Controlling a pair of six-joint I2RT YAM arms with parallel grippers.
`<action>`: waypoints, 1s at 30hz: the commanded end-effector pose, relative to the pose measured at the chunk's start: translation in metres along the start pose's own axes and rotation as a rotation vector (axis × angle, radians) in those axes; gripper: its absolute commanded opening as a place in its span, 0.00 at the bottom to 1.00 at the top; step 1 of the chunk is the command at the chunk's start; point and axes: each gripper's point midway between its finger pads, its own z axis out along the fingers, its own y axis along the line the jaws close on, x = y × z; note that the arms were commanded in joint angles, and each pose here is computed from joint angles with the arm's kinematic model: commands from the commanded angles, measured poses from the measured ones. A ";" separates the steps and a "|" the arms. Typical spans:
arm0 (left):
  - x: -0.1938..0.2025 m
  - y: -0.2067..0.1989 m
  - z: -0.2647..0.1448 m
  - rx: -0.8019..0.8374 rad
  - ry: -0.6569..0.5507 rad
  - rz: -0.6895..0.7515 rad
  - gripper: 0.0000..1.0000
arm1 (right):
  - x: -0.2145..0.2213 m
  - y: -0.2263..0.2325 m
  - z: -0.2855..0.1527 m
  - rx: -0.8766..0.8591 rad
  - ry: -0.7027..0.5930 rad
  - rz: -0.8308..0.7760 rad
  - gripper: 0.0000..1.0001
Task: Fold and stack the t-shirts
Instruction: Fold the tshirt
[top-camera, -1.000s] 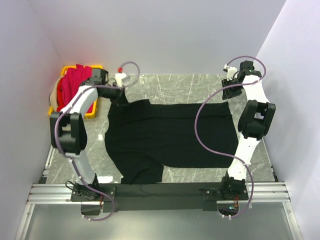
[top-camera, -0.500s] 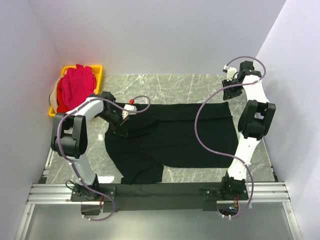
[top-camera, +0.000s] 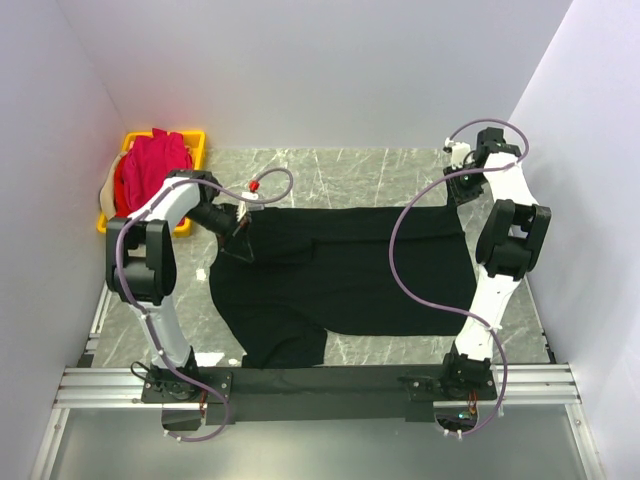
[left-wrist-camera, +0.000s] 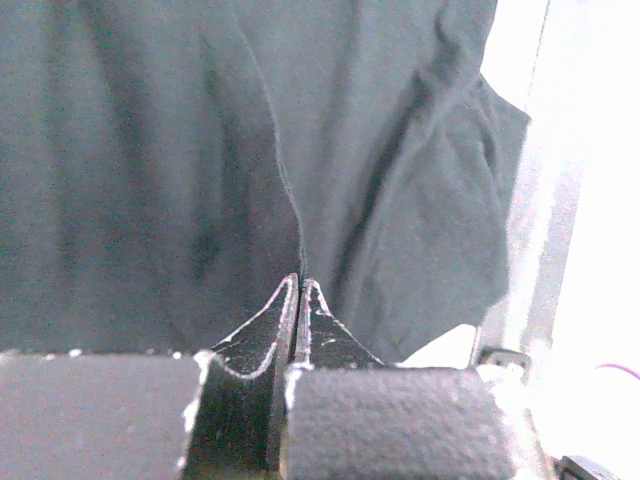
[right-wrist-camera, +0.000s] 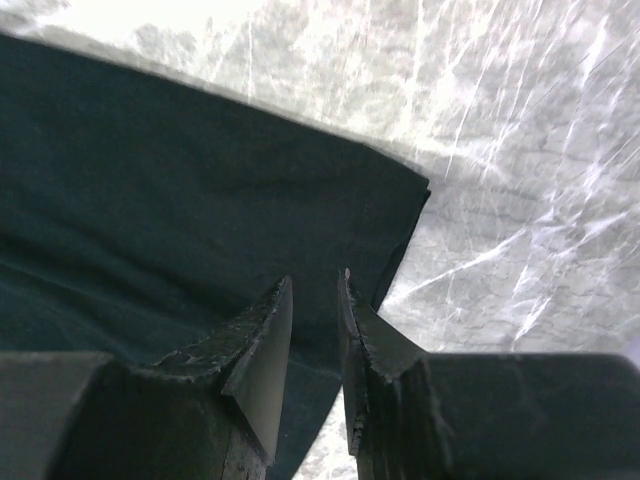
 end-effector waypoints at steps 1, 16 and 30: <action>0.009 -0.018 0.004 0.083 0.003 -0.021 0.01 | 0.013 -0.002 0.009 0.005 0.046 -0.010 0.33; 0.016 -0.033 0.000 0.093 -0.044 -0.063 0.01 | 0.052 -0.009 0.036 0.070 0.211 -0.033 0.31; 0.050 -0.020 0.001 0.075 0.075 -0.106 0.08 | 0.081 -0.009 0.023 0.090 0.321 -0.111 0.25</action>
